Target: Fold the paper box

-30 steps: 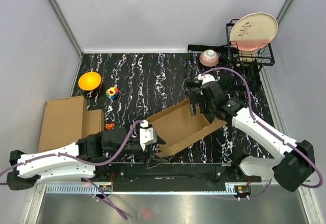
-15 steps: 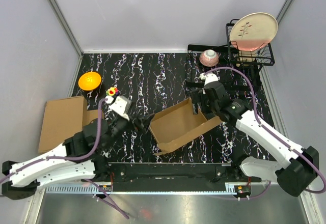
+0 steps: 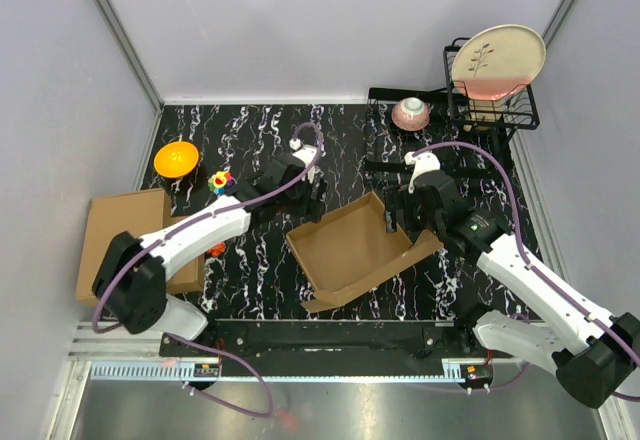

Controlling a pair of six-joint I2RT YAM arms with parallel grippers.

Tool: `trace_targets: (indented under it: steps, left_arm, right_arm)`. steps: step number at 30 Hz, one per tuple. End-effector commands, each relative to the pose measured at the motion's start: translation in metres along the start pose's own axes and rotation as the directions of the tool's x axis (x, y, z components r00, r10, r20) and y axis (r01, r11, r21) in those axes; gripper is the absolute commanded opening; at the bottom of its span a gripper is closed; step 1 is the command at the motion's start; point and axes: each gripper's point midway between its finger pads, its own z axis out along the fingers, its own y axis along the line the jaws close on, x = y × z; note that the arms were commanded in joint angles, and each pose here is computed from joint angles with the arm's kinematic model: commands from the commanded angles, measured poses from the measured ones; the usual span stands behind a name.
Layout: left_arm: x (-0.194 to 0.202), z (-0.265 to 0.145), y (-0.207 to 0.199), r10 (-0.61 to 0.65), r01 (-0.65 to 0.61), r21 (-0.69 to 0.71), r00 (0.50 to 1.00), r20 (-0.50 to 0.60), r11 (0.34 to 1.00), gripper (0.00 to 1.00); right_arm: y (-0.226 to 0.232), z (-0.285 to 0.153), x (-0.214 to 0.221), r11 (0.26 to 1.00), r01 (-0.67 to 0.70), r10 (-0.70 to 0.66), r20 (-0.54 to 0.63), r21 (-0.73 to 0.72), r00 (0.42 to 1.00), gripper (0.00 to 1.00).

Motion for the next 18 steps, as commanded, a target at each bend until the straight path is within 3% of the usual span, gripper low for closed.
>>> trace_targets:
  steps: [1,7,10,14,18]
  left_arm:
    - [0.000,0.008,-0.033,0.059,-0.044,0.154,0.993,-0.098,0.987,0.83]
    - [0.030,0.025,-0.027,0.157,-0.123,0.168,0.966,-0.206,0.978,0.80]
    - [0.044,0.036,-0.022,0.201,-0.165,0.148,0.941,-0.273,0.975,0.71]
    - [0.056,0.051,-0.016,0.233,-0.201,0.130,0.921,-0.314,0.971,0.69]
    - [0.064,0.065,-0.009,0.246,-0.224,0.102,0.904,-0.350,0.969,0.60]
  right_arm:
    - [0.005,-0.006,-0.009,1.000,-0.005,0.005,0.022,-0.020,1.000,0.98]
    - [0.005,-0.009,-0.011,1.000,-0.007,0.007,0.031,-0.026,0.999,0.98]
    - [0.007,-0.008,-0.014,0.999,-0.005,0.006,0.034,-0.032,0.999,0.98]
    - [0.010,-0.007,-0.016,0.999,-0.004,0.006,0.032,-0.043,0.999,0.98]
    - [0.010,-0.008,-0.018,0.999,-0.005,0.007,0.041,-0.046,0.999,0.98]
